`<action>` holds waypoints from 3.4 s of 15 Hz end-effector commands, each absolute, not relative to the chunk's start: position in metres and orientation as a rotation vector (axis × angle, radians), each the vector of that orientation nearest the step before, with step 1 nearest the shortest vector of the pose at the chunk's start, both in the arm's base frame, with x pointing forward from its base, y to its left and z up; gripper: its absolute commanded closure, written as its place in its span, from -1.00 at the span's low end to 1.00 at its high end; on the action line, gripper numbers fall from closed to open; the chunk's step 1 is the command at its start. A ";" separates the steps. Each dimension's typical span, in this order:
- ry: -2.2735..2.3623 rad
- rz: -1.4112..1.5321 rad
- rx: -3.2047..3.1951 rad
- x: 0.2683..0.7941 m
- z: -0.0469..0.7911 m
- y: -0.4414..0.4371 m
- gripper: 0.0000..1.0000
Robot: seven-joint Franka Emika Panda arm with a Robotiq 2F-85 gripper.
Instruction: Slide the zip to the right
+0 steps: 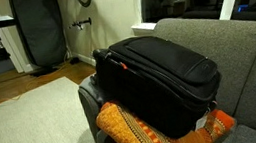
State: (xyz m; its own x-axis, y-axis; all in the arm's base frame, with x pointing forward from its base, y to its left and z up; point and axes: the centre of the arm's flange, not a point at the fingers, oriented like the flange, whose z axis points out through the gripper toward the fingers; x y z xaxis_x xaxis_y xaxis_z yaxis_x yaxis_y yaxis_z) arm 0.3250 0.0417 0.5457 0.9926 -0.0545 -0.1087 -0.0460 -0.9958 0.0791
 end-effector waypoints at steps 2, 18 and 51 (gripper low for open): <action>-0.077 -0.170 3.059 0.325 0.546 0.042 -1.00; -0.023 -0.219 3.048 0.333 0.523 0.062 -1.00; 0.241 0.123 3.058 0.420 0.453 0.131 -1.00</action>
